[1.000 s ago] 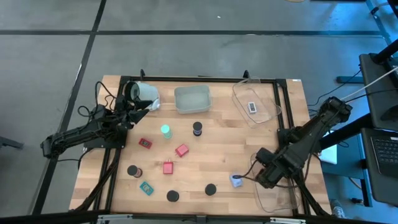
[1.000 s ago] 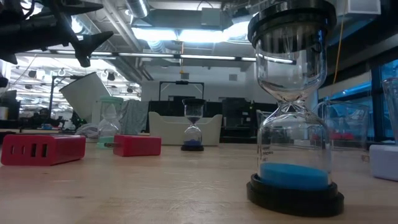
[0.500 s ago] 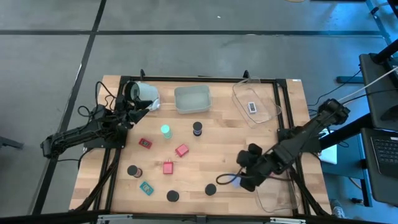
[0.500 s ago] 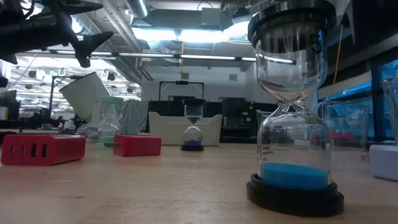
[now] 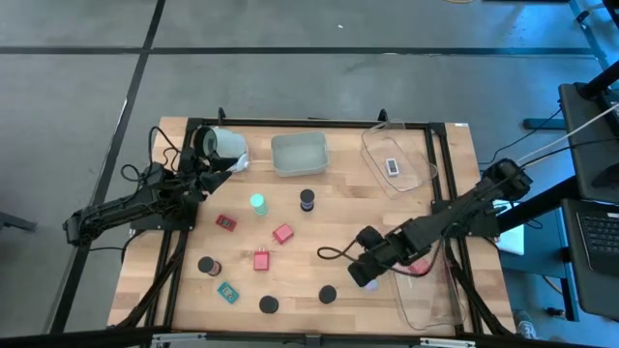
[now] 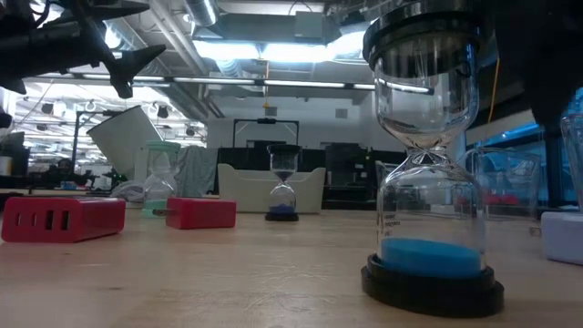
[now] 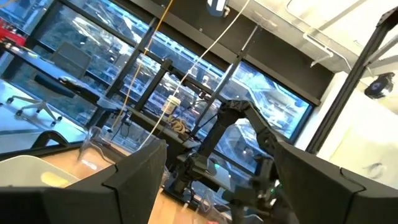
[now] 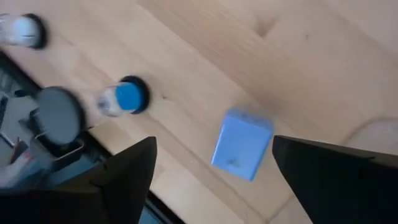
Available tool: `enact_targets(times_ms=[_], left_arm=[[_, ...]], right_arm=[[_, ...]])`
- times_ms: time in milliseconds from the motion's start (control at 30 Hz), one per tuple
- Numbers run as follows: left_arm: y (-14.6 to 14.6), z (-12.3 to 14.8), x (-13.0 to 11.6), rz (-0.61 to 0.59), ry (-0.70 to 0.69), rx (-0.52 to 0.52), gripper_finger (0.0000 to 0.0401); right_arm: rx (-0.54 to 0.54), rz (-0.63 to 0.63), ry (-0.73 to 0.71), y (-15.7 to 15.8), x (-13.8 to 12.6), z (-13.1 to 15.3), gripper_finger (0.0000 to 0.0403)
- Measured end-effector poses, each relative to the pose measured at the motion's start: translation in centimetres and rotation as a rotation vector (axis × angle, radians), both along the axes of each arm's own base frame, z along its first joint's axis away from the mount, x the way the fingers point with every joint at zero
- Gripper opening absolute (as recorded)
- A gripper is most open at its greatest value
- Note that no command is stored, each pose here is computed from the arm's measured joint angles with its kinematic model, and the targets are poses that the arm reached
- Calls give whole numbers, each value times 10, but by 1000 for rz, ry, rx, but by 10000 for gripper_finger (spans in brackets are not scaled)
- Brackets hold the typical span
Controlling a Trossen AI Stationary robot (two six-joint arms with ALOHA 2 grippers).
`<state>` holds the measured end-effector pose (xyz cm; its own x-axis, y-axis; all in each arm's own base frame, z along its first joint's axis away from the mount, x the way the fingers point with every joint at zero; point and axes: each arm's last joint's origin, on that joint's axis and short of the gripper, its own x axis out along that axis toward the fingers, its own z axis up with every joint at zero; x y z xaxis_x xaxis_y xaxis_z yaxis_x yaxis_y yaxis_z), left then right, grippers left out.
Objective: Pick & Place Office items
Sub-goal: Put the white charger adapter into the bottom transparent bin
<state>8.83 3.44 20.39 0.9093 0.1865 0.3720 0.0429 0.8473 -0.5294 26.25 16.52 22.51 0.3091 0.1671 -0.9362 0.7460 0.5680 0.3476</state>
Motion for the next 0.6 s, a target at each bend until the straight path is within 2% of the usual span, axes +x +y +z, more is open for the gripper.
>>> enact_targets(times_ms=[200,433,500,600], left_arm=[[0,0,0,-10,2,6,296],[-1,-1,0,-28,10,11,296],[-1,-1,0,-42,13,16,296],[-1,-2,1,-44,28,9,296]], right_arm=[[19,-2,99,7,14,-23,325],[-3,129,122,18,29,-28,325],[-26,213,103,20,33,-28,325],[-99,457,47,26,35,-28,325]])
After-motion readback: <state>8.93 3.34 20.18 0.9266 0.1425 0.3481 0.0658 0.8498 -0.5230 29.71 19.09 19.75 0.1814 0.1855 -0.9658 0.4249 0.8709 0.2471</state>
